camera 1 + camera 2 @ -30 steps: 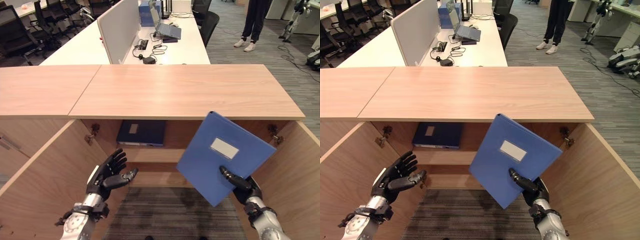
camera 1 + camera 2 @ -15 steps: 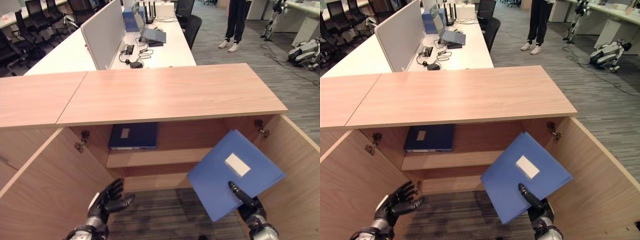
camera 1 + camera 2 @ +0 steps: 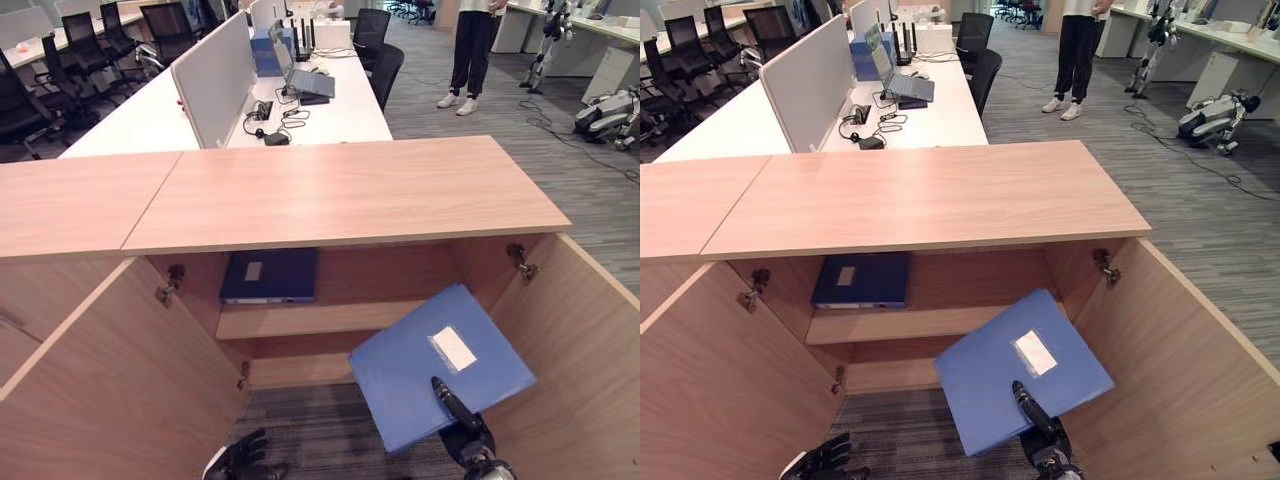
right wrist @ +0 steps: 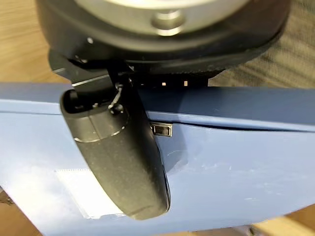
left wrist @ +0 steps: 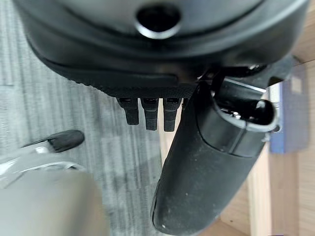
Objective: Put the empty folder in the office cabinet
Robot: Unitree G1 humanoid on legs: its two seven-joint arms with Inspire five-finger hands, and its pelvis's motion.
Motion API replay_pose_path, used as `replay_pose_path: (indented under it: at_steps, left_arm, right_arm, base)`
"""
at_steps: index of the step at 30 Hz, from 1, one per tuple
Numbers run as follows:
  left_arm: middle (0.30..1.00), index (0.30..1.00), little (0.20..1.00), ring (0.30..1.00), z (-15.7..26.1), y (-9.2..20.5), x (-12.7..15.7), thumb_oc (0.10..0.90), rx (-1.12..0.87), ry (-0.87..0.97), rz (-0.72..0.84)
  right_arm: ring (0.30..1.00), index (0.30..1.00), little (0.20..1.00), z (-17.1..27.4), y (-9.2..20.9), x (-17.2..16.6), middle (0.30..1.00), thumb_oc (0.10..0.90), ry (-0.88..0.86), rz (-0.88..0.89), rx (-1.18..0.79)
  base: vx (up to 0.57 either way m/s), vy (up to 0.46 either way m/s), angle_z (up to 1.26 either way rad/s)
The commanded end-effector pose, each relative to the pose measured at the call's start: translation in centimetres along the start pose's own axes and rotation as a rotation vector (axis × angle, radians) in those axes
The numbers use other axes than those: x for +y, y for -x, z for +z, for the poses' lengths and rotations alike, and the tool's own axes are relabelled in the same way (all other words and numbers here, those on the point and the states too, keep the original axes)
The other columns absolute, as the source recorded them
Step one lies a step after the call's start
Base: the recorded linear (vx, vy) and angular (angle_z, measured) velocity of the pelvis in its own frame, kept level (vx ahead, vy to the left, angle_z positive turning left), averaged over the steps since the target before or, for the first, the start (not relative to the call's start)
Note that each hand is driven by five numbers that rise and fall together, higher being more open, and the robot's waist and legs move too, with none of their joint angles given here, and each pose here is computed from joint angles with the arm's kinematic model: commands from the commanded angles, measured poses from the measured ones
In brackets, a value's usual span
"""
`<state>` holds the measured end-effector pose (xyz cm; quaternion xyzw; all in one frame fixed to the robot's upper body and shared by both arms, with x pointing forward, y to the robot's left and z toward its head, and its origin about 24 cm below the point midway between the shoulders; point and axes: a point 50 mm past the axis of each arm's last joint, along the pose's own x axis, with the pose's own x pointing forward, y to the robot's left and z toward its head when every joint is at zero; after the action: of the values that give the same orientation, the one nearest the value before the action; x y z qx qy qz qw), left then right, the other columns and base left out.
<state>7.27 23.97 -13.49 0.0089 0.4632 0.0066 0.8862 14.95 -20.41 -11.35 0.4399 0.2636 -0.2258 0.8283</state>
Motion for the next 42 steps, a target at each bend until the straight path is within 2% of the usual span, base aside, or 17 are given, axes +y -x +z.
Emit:
replay_pose_path:
  at_steps: [1,7,8,9,10,11,13,18,22,26,31,35,36,38,41,42]
  left_arm:
    - [0.9,0.9,0.9,0.9,4.3,-1.3,0.7,0.8,-0.145,-0.069,0.029]
    - [0.9,0.9,0.9,0.9,4.3,-1.6,0.2,0.8,-0.13,-0.121,0.005]
    - [0.9,0.9,0.9,0.9,4.5,-1.7,0.3,0.8,-0.132,-0.131,0.009]
    - [0.9,0.9,0.9,0.9,5.0,-1.8,0.7,0.8,-0.137,-0.158,0.014]
    - [0.9,0.9,0.9,0.9,5.2,-1.8,0.6,0.8,-0.141,-0.159,0.013]
    - [0.9,0.9,0.9,0.9,5.9,-1.8,0.8,0.8,-0.162,-0.189,0.006]
    - [0.9,0.9,0.9,0.9,6.3,-1.9,0.9,0.8,-0.173,-0.207,0.002]
    - [0.9,0.9,0.9,0.9,7.7,-2.0,1.5,0.8,-0.212,-0.229,0.013]
    - [0.9,0.9,0.9,0.9,8.9,-2.1,1.8,0.8,-0.244,-0.245,0.021]
    - [0.9,0.9,0.9,0.9,9.1,-2.1,1.6,0.8,-0.251,-0.239,0.017]
    - [0.9,0.9,0.9,0.9,9.5,-1.9,2.6,0.8,-0.262,-0.187,0.056]
    - [0.9,0.9,0.9,0.9,9.9,-2.1,3.1,0.8,-0.257,-0.166,0.091]
    - [0.9,0.9,0.9,0.9,8.5,-2.1,3.0,0.8,-0.19,-0.218,0.079]
    - [0.9,0.9,0.9,0.9,8.3,-2.0,3.2,0.8,-0.182,-0.267,0.078]
    - [0.9,0.9,0.9,0.9,7.6,-1.7,3.8,0.8,-0.154,-0.26,0.098]
    - [0.9,0.9,0.9,0.9,6.3,-1.3,4.3,0.8,-0.116,-0.237,0.11]
  right_arm:
    - [0.3,0.3,0.3,5.4,-2.6,7.9,0.3,0.4,-0.118,0.256,-0.261]
    - [0.3,0.3,0.3,10.5,-3.9,13.9,0.3,0.4,-0.223,0.343,-0.439]
    - [0.3,0.3,0.3,11.9,-4.0,14.6,0.3,0.4,-0.245,0.344,-0.482]
    - [0.3,0.3,0.3,15.4,-3.8,16.2,0.3,0.4,-0.315,0.344,-0.586]
    - [0.3,0.3,0.3,15.5,-3.8,16.3,0.3,0.4,-0.317,0.347,-0.589]
    - [0.3,0.3,0.3,18.6,-3.4,17.5,0.3,0.4,-0.37,0.349,-0.674]
    - [0.3,0.3,0.3,20.3,-3.2,18.0,0.3,0.4,-0.397,0.346,-0.71]
    - [0.3,0.3,0.3,27.3,-0.7,21.5,0.3,0.4,-0.441,0.371,-0.856]
    - [0.3,0.3,0.3,32.5,2.7,24.2,0.3,0.4,-0.44,0.409,-0.97]
    - [0.3,0.3,0.3,33.3,3.8,25.7,0.3,0.4,-0.427,0.448,-0.999]
    - [0.3,0.3,0.3,31.9,3.4,27.1,0.3,0.4,-0.412,0.486,-0.981]
    - [0.3,0.3,0.3,32.0,3.4,26.5,0.3,0.4,-0.414,0.468,-0.985]
    - [0.3,0.3,0.3,30.6,2.4,25.7,0.3,0.4,-0.408,0.468,-0.958]
    - [0.3,0.3,0.3,29.2,1.6,25.6,0.3,0.4,-0.387,0.464,-0.927]
    - [0.3,0.3,0.3,28.3,0.8,25.2,0.3,0.4,-0.386,0.44,-0.893]
    - [0.3,0.3,0.3,26.6,-0.3,25.1,0.3,0.4,-0.388,0.431,-0.833]
  base:
    - [0.01,-0.029,0.07]
    - [-0.02,-0.038,0.24]
    - [-0.04,-0.062,0.35]
    - [-0.06,-0.04,0.37]
    - [-0.07,-0.051,0.49]
    - [-0.04,-0.019,0.5]
    - [-0.03,-0.021,0.46]
    - [-0.04,-0.012,0.28]
    - [0.02,-0.007,0.23]
    - [0.03,-0.036,0.12]
    - [0.01,-0.159,-0.04]
    - [0.18,-0.151,0.05]
    - [0.25,-0.016,0.19]
    - [0.45,-0.051,0.25]
    - [0.28,-0.013,-0.51]
    - [0.42,0.048,-0.99]
